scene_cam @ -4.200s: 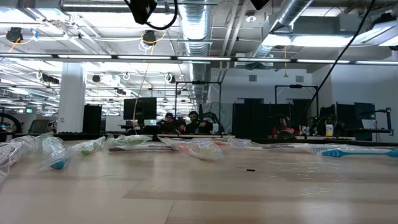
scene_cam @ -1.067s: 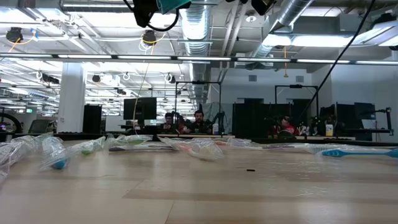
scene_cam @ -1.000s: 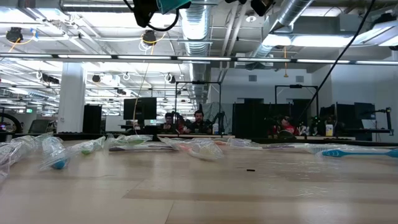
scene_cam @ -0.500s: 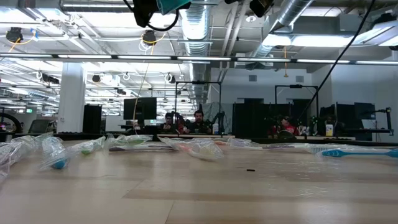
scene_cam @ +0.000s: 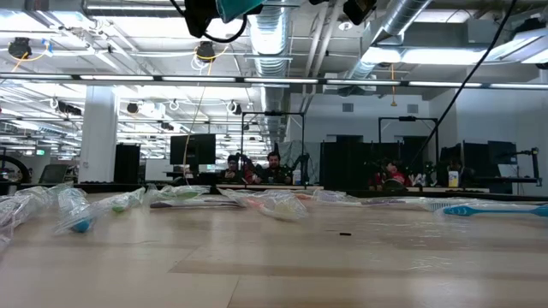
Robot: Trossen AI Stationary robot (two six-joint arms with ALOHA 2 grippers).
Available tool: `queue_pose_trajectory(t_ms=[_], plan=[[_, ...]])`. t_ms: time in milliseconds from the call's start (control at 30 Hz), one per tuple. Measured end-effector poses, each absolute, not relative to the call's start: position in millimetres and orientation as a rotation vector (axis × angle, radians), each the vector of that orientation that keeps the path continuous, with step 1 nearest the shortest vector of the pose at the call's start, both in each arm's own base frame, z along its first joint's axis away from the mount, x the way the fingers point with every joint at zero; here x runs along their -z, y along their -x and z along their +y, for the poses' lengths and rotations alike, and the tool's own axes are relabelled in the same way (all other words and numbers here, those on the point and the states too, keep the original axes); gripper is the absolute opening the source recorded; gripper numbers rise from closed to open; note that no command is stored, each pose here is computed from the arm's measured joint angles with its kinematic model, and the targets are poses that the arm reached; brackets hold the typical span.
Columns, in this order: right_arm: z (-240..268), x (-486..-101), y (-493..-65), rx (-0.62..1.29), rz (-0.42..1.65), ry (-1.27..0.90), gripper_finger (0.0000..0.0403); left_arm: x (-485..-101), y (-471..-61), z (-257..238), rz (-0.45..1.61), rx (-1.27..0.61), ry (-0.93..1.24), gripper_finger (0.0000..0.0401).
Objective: Pick & Place toothbrushing station
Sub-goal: Put the blue mouthwash bottle into the black organizer
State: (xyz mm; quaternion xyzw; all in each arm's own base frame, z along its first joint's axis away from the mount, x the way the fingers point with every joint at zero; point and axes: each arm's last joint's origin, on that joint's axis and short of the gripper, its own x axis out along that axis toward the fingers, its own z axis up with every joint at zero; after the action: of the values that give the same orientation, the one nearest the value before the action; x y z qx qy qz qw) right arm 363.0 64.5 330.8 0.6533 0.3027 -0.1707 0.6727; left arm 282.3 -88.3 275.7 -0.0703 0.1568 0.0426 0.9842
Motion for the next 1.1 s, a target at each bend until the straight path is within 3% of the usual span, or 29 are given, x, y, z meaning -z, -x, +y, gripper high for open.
queue_pose_trajectory(t_ms=[333, 500, 1100], plan=[[65, -325, -358, 0.44, 0.746, -1.444, 0.0088, -276, -282, -89, 0.312, -0.1, 0.174, 0.0299], [67, -327, -351, 0.44, 0.786, -1.423, 0.0088, -279, -277, -87, 0.32, -0.108, 0.198, 0.0333], [106, -354, -274, 0.562, 0.949, -1.316, 0.0088, -290, -261, -79, 0.31, -0.204, 0.252, 0.0288]])
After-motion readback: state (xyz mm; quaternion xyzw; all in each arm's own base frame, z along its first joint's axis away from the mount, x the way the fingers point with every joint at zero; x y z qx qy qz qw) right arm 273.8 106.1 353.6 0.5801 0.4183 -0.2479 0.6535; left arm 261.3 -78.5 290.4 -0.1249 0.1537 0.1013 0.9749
